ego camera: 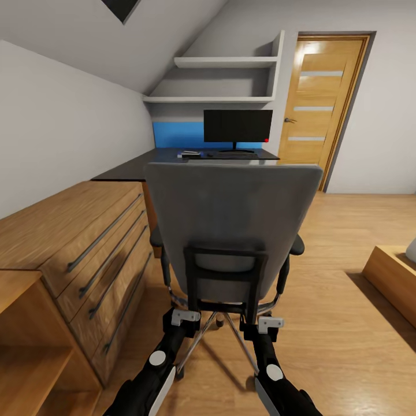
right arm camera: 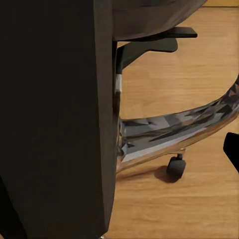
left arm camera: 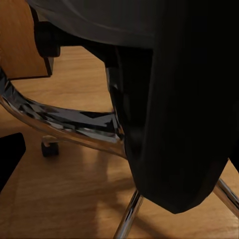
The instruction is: In the bedroom, organize the workspace by keeping the computer under the desk, ensuring the monitor is on the desk, placing the keyboard on the desk next to the monitor, placing the mouse on the desk next to the keyboard, moving the folder from the swivel chair onto the desk next to the mouse, stacking the notebook on top of the folder with the pen on top of the notebook, and positioning the swivel chair next to the desk.
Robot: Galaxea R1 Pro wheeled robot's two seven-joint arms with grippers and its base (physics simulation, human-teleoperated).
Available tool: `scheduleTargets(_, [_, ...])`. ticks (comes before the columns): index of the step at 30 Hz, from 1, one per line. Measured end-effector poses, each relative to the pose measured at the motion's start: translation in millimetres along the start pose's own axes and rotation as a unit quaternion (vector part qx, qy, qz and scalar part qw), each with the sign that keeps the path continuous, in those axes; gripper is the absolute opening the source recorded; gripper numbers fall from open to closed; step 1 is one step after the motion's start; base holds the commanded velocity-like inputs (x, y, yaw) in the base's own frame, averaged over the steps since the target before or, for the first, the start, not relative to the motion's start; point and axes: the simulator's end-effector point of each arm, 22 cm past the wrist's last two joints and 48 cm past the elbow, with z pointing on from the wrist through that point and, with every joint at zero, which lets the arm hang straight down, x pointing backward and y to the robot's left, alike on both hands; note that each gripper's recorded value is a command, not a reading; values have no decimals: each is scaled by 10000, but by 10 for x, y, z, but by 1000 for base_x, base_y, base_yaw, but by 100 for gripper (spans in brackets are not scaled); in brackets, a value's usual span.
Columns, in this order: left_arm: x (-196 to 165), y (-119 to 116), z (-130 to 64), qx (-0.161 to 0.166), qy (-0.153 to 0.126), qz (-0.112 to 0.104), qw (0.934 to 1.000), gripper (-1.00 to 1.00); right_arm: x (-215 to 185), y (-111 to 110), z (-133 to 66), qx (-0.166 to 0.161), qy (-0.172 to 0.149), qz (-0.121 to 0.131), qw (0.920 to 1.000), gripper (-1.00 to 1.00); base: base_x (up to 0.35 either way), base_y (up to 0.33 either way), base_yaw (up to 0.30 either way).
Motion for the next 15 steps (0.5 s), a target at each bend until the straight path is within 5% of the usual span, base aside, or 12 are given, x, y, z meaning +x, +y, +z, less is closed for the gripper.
scheduleTargets(15, [-5, -4, -1, 2, -8, 7, 10000, 100, -1, 1, -1, -2, -1, -3, 10000, 100, 114, 0, 0])
